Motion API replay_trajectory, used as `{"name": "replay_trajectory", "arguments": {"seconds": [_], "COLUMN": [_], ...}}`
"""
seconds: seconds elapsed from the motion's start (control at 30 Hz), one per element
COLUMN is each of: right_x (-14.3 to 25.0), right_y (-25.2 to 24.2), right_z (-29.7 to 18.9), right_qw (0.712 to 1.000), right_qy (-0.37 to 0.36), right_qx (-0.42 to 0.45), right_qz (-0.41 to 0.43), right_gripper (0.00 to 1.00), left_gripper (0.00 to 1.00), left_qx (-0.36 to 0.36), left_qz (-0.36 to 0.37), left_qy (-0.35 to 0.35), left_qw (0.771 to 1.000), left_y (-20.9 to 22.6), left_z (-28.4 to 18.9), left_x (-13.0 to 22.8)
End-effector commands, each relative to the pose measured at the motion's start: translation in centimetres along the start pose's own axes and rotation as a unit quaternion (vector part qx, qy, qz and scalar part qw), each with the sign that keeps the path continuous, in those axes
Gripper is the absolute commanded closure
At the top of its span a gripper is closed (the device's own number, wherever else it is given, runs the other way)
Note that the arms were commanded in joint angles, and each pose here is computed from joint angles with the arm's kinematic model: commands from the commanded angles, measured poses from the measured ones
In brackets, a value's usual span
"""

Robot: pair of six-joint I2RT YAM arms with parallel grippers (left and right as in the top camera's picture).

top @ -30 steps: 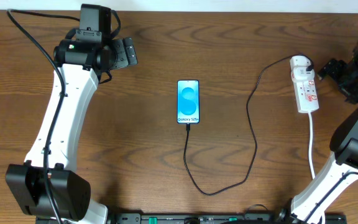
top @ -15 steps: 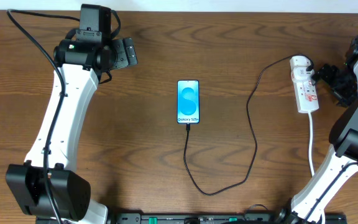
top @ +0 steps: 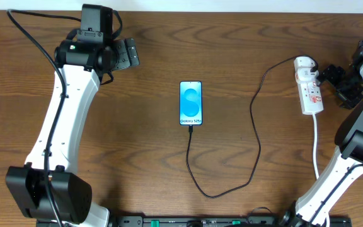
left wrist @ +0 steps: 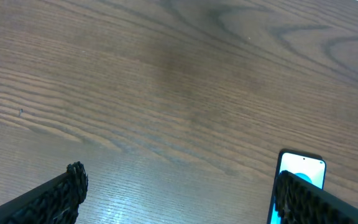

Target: Plug charger to phone and switch on socket

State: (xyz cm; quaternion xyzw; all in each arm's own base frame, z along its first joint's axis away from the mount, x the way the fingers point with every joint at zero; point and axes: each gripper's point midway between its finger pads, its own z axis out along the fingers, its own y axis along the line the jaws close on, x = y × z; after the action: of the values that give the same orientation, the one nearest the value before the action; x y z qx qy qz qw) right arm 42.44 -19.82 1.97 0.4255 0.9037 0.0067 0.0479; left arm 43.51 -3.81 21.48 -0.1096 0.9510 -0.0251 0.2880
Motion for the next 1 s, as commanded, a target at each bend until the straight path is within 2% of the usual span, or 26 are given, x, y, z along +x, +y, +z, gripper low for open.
{"name": "replay_trajectory", "arguments": {"seconds": [0.0,0.43,0.97], "right_x": [1.0,0.7,2.4], "right_y": [0.8,1.4,1.9], "right_z": [1.5,1.5,1.4], "right_qw": [1.0,0.999,0.998], "right_qy": [0.027,0.022,0.053], "right_qx": [-0.015,-0.029,-0.034], "right_qz": [-0.002,-0.002,-0.007], "right_gripper": [0.01,0.01,0.01], "left_gripper": [0.02,0.02,0.02], "left_qx": [-0.008,-0.008,-0.008], "left_qz": [0.004,0.004,0.004], "left_qy": [0.001,0.001,0.001], "left_qw": [1.0,1.0,1.0], "left_y": [0.3,0.3,0.3], "left_z": [0.2,0.2,0.2], "left_x": [0.0,0.0,0.0]}}
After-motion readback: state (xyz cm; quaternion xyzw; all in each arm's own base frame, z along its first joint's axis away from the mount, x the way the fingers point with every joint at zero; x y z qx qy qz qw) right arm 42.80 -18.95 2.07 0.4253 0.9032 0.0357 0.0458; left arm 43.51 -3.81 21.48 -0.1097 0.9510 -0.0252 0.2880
